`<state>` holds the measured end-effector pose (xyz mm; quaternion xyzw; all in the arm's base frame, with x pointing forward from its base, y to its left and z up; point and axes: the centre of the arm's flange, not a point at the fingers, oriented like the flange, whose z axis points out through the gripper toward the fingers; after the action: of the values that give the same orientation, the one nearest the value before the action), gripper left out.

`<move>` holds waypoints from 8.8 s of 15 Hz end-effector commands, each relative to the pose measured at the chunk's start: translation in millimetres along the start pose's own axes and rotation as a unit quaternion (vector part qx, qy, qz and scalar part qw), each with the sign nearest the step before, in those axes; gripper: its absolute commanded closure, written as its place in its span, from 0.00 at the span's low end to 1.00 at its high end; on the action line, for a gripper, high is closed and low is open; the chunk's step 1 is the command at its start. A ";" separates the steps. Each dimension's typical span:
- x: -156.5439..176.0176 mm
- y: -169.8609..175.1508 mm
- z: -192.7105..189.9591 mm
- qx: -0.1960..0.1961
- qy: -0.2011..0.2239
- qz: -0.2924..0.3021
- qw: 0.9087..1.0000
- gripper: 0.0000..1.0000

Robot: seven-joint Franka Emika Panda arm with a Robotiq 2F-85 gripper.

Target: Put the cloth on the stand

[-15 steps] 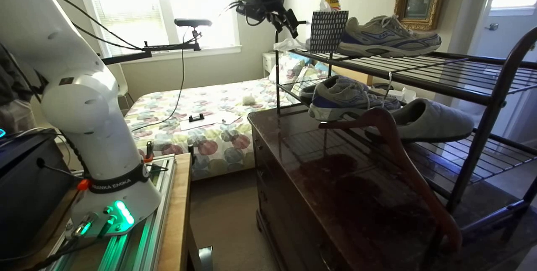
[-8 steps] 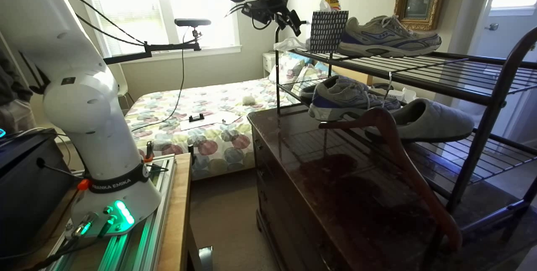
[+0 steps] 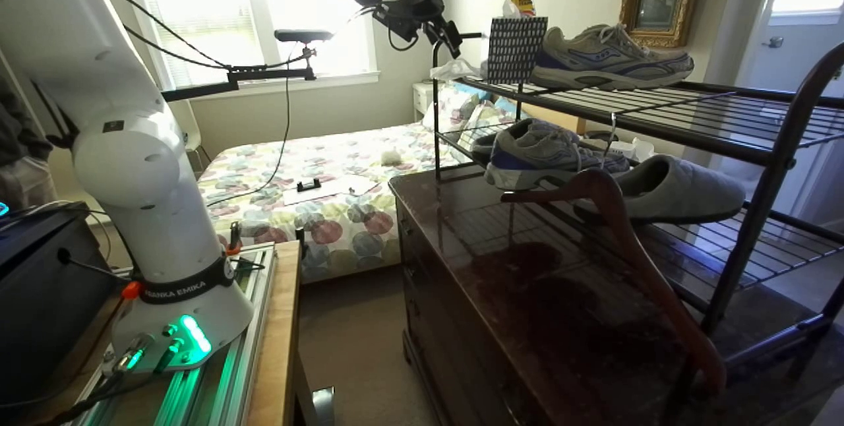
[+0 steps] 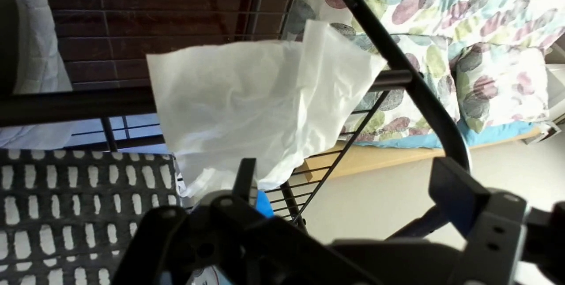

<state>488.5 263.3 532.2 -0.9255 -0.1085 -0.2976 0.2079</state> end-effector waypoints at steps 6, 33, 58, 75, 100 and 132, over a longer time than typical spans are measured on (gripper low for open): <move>7.5 18.8 31.8 0.007 -0.011 0.000 1.000 0.09; 10.8 21.2 19.5 -0.004 0.008 -0.003 1.000 0.37; 96.9 -43.2 10.6 0.007 0.020 -0.188 0.982 1.00; 88.3 -110.4 8.2 0.158 0.085 -0.385 0.905 1.00; 151.9 -36.0 27.3 0.131 0.099 -0.303 0.939 1.00; 105.1 -26.3 48.6 -0.026 -0.017 -0.231 0.973 1.00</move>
<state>586.5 304.4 565.9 -0.8814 -0.3062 -0.3415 0.1129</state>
